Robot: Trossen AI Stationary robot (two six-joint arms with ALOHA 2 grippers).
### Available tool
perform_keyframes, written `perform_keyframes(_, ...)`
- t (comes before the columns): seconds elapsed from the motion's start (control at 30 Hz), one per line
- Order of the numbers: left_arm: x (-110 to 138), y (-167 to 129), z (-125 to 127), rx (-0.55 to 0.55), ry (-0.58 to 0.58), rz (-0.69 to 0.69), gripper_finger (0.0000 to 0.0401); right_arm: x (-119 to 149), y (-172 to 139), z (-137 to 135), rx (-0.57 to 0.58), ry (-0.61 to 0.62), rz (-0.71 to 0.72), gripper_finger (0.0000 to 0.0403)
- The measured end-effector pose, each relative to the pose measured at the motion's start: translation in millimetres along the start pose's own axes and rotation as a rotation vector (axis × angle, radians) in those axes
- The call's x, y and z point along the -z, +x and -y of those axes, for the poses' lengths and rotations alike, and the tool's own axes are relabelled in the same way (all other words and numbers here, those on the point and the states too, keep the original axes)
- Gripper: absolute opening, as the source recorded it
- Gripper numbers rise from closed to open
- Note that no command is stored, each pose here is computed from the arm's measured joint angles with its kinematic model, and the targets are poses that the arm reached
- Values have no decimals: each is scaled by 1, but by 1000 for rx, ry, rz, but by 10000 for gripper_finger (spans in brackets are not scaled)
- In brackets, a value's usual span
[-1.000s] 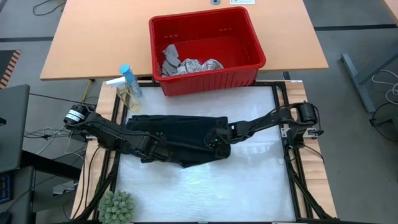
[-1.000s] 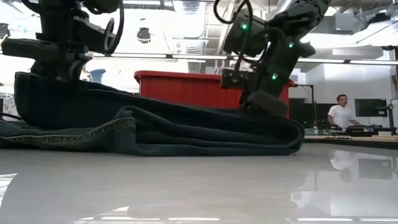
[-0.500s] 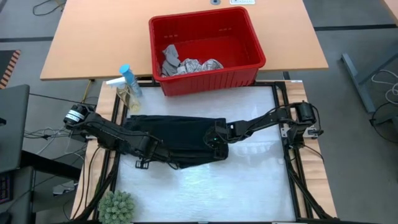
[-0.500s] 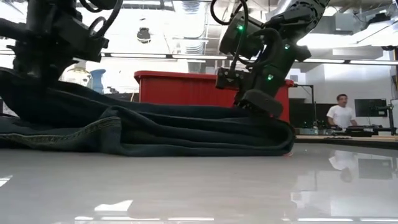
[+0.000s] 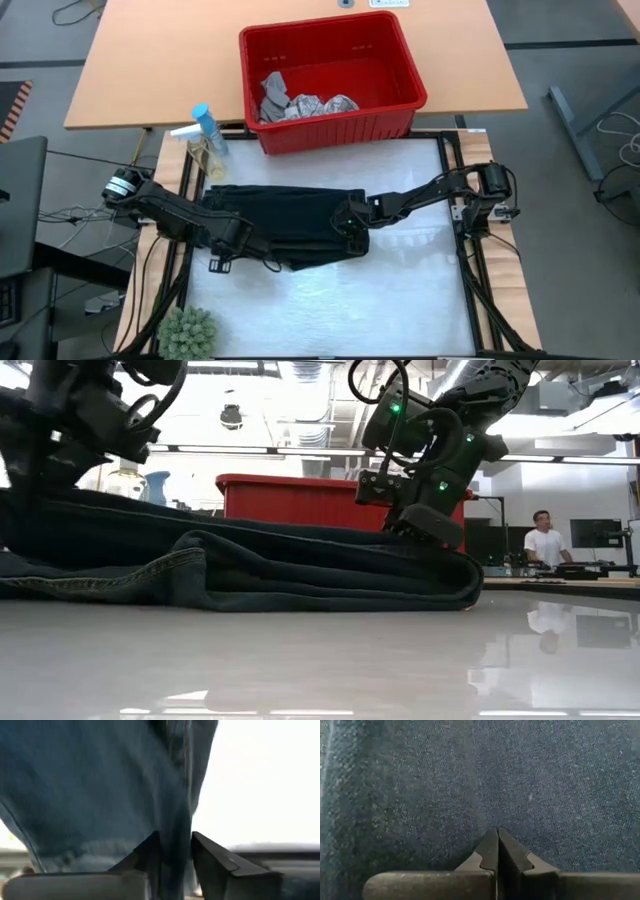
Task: Fold Laundry from Bin
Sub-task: Fold the blue jeans
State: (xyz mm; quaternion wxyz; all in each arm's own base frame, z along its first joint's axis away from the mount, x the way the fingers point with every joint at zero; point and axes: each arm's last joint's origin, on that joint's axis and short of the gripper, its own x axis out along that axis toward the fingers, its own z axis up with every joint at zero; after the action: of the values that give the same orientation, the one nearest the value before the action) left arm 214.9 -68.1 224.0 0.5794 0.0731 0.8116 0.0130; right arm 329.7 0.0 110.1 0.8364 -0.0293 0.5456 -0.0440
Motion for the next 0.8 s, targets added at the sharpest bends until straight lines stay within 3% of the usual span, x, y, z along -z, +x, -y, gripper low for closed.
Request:
perform_keyframes(0.17,12,-2,-5,-108,-283,-60,136,0,0,0,-3,-8,1,22)
perform_keyframes(0.4,38,-23,-8,42,-700,54,139,0,0,0,-4,-9,1,35)
perform_keyframes(0.5,59,-33,-10,41,-945,187,139,0,0,0,-4,-14,1,31)
perform_keyframes(0.63,91,-46,-16,50,-1266,482,139,0,0,2,-7,-11,0,25)
perform_keyframes(0.8,120,-38,-23,204,-1488,723,139,0,0,2,-7,-11,1,32)
